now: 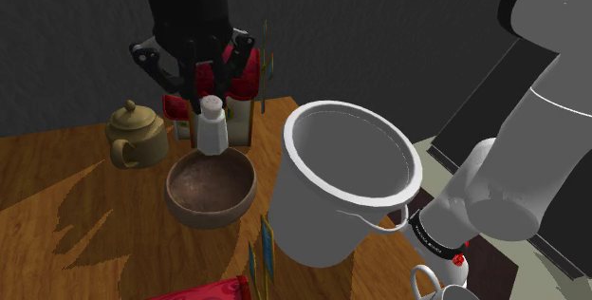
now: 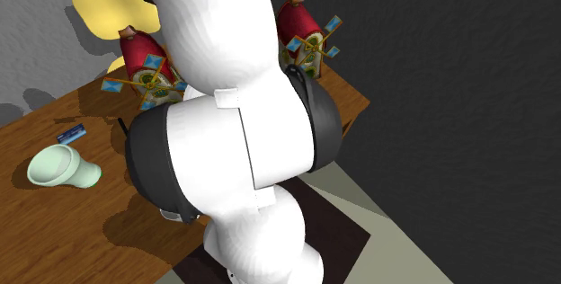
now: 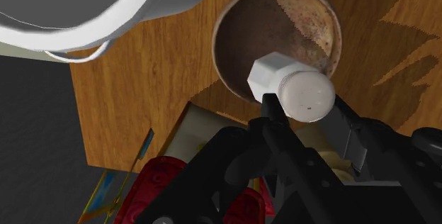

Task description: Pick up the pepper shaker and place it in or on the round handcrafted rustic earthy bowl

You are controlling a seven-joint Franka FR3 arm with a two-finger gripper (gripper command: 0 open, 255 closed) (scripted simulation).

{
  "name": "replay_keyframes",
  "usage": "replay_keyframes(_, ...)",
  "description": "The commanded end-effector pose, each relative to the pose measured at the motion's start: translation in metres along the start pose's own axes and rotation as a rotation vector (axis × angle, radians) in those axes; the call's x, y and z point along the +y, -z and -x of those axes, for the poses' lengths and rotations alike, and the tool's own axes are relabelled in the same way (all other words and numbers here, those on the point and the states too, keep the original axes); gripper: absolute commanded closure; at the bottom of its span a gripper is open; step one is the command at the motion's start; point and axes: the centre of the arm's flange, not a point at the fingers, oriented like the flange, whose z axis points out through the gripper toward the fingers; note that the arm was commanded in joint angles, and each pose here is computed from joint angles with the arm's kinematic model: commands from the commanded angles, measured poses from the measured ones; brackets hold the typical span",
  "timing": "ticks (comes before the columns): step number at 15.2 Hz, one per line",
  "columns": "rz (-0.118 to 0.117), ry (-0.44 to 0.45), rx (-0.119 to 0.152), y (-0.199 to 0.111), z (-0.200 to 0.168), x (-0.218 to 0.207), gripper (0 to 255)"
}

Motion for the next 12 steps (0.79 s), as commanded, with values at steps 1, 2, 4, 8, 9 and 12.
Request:
replay_keyframes(1,0.000,0.000,0.000,-0.011,-0.001,-0.002,255)
replay_keyframes(2,0.000,0.000,0.000,-0.016,-0.001,-0.002,255)
replay_keyframes(4,0.000,0.000,0.000,-0.026,-0.001,-0.003,255)
replay_keyframes(8,0.000,0.000,0.000,-0.047,-0.002,-0.005,255)
replay_keyframes(9,0.000,0.000,0.000,-0.053,-0.002,-0.006,255)
replay_keyframes(12,0.000,0.000,0.000,-0.069,-0.002,-0.007,255)
